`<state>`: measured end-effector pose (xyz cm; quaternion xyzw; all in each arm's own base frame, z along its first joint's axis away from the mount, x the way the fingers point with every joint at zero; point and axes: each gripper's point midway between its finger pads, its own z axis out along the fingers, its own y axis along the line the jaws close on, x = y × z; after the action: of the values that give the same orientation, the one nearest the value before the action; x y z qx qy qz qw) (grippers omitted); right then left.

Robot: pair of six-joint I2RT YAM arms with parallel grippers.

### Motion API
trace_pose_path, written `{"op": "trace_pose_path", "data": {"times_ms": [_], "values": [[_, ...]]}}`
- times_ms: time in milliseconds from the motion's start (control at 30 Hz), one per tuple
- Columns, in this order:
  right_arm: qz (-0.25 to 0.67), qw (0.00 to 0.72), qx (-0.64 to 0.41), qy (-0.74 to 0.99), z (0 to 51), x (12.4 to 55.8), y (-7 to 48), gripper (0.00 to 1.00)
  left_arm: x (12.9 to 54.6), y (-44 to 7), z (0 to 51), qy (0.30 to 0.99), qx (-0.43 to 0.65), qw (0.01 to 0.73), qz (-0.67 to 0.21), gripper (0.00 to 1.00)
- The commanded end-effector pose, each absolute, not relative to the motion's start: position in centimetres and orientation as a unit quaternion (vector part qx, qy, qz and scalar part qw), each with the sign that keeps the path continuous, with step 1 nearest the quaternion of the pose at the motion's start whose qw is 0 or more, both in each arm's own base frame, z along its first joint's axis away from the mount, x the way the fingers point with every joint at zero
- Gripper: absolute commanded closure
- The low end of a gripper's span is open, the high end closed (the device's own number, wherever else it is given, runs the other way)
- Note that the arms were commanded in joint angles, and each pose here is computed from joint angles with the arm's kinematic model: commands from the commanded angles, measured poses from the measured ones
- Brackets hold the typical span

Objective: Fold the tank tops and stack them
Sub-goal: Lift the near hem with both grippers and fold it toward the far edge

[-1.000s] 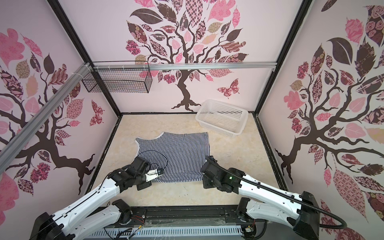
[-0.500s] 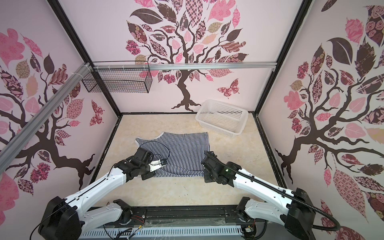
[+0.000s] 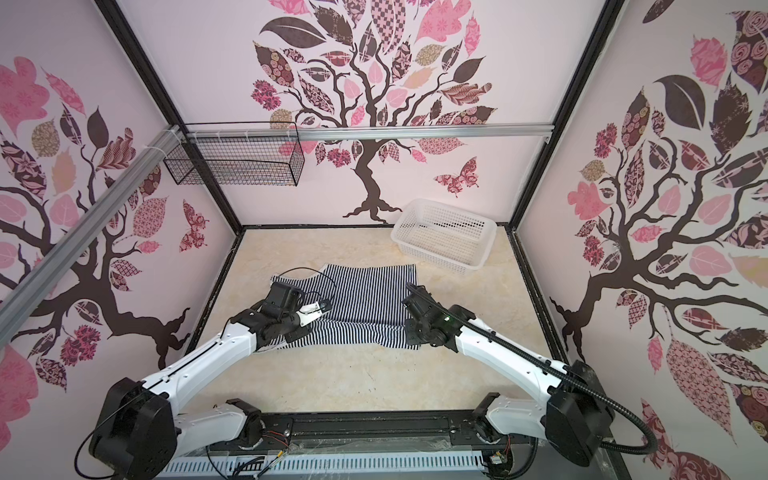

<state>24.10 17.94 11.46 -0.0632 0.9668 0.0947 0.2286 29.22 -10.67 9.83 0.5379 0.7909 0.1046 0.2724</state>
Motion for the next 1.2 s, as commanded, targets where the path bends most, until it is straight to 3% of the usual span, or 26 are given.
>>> {"op": "trace_pose_path", "data": {"times_ms": [0,733,1167], "values": [[0.096,0.24,-0.073,0.963,12.2,25.6,18.6,1.0,31.1,-10.6,10.9,0.784,0.531,0.295,0.124,1.0],[0.076,0.216,-0.054,0.972,8.6,31.4,18.1,1.0,34.7,-10.6,6.5,0.8,0.53,0.242,0.142,1.0],[0.058,0.189,-0.064,0.978,6.7,32.5,18.6,1.0,35.0,-10.2,5.2,0.808,0.529,0.214,0.149,1.0]]}}
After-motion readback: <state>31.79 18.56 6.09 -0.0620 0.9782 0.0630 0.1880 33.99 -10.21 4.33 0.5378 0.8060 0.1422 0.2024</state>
